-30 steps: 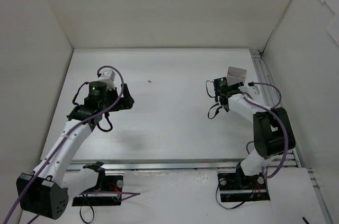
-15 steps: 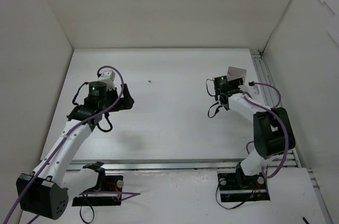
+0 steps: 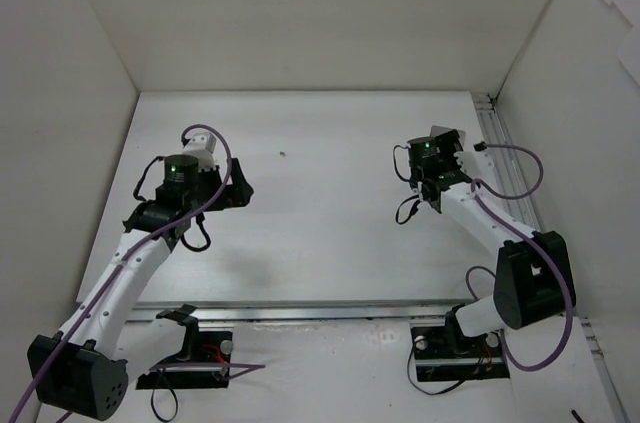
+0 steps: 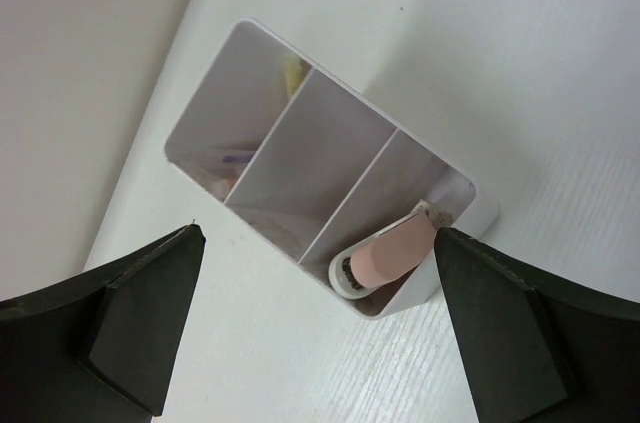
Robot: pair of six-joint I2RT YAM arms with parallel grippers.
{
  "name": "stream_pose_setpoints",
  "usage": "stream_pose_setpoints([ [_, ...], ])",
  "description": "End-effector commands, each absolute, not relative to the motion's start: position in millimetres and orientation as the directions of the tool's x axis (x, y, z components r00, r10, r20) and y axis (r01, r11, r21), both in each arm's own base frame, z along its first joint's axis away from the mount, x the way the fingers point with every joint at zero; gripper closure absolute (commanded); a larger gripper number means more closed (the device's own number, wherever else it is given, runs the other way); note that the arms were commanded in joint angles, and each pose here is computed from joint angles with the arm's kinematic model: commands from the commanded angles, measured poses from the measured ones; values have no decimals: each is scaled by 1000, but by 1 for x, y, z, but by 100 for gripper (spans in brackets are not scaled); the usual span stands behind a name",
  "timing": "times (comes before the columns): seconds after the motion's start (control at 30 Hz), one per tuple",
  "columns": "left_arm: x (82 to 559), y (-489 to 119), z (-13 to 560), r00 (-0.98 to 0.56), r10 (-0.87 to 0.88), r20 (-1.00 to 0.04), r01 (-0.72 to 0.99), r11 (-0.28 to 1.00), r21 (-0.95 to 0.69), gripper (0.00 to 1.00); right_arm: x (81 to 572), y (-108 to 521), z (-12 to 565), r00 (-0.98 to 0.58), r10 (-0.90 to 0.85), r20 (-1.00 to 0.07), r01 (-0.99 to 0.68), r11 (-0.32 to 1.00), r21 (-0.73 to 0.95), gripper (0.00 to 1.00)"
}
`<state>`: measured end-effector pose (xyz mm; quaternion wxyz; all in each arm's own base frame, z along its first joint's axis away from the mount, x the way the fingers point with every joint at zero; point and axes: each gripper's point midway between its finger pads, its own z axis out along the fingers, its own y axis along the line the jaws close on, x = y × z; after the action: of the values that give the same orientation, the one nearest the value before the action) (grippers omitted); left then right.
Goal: Sort the stationery into containers
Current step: Reset both arms
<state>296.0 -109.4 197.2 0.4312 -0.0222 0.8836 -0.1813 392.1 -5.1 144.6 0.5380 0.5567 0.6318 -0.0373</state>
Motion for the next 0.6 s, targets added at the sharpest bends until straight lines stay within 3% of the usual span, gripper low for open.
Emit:
stream_pose_setpoints([
  [0.0, 301, -109, 236, -539, -197, -819, 164, 929, -332, 0, 385, -10, 193, 177, 559, -810, 725, 483, 491, 2],
  [0.07, 298, -106, 240, -525, -198, -828, 160, 932, -325, 0, 388, 3, 208, 108, 532, -840, 696, 563, 446, 2],
  [0.2, 292, -86, 248, -484, -204, -851, 86, 957, -278, 0, 389, 31, 220, -156, 341, -927, 582, 790, 192, 2],
  [0.33, 279, -61, 254, -446, -240, -862, -34, 967, -251, 0, 381, 81, 208, -337, 231, -913, 303, 944, 127, 2],
  [0.57, 261, -50, 265, -359, -283, -889, -67, 958, -278, 0, 352, 127, 244, -272, 230, -934, -64, 964, 256, 2],
])
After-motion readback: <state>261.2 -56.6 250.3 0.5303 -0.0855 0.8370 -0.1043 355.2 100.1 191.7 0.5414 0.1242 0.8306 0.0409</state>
